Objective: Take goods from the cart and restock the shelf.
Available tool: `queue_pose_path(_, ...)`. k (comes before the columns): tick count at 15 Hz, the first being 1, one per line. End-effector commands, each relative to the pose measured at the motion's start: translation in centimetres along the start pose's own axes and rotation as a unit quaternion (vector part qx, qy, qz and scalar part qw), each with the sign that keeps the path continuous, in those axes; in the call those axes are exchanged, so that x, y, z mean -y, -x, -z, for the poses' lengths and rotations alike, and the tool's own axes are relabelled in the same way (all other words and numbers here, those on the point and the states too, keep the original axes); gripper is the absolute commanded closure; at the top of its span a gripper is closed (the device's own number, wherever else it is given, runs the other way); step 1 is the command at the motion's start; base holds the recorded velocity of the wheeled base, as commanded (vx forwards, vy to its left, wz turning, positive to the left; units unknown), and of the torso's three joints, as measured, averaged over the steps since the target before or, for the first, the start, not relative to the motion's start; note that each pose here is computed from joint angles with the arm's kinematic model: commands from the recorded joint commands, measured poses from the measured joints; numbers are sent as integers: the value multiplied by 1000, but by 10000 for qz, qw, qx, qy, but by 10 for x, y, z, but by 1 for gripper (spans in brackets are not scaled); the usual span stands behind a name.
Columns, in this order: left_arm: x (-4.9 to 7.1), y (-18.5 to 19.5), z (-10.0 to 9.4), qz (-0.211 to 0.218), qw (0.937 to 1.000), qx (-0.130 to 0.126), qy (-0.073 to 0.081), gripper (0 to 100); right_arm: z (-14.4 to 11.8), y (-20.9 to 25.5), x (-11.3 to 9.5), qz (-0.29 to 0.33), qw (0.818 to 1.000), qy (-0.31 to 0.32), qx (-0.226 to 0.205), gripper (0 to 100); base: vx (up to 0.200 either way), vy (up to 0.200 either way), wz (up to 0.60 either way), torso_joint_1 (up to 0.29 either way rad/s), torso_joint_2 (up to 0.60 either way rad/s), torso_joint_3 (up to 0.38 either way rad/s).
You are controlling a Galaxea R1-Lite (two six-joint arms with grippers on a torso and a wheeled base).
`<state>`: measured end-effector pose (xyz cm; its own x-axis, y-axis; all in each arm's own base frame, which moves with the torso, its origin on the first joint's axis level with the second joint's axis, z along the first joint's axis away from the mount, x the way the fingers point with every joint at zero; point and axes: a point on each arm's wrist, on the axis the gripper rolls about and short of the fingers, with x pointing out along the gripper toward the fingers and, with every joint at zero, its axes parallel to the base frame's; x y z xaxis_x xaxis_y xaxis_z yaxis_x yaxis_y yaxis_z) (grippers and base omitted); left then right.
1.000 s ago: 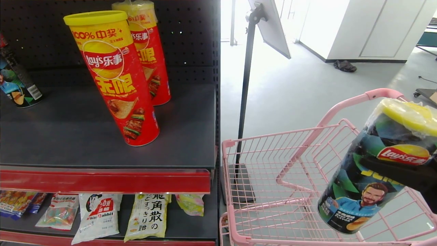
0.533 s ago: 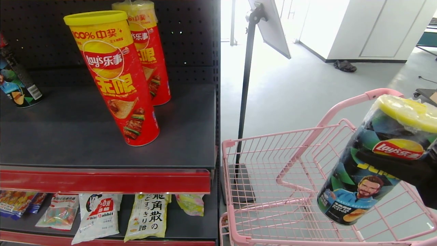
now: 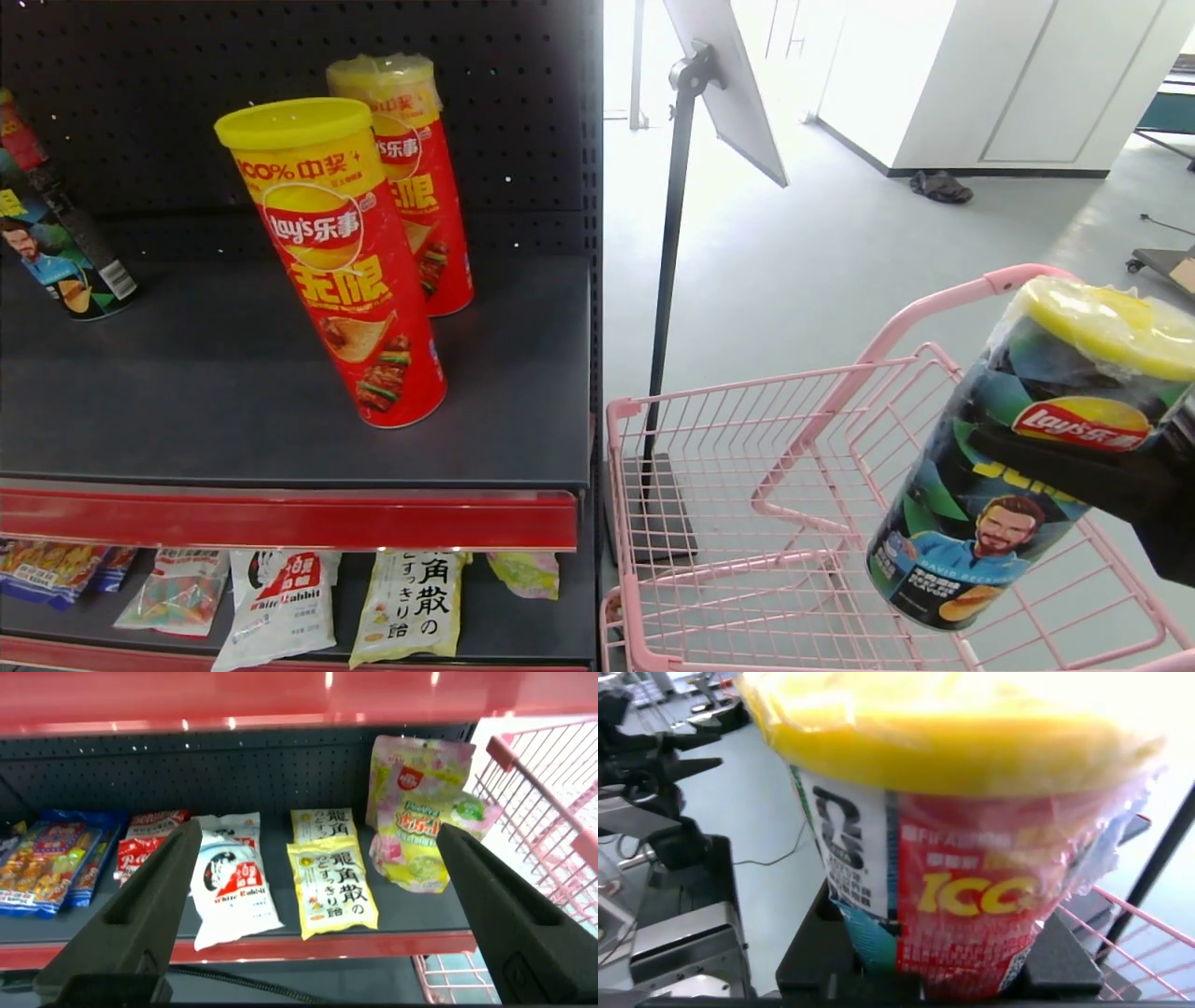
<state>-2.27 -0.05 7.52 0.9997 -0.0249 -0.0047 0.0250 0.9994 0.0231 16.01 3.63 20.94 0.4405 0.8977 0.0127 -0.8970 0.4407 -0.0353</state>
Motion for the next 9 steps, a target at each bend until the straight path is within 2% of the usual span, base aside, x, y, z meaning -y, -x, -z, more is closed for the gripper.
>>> queue_pose_path(1,0,0,0,-2,10000,0,1,0,0,-1,-1,-180,9998,19,5,100,0,0,0,217,-549,-330)
queue_pose_path(6,0,0,0,-2,10000,0,1,0,-2,-1,0,-233,9997,108,20,100,0,0,0,240,-587,-345)
queue_pose_path(9,0,0,0,-2,10000,0,1,0,0,0,-2,-226,9997,95,11,100,0,0,0,191,-427,-245)
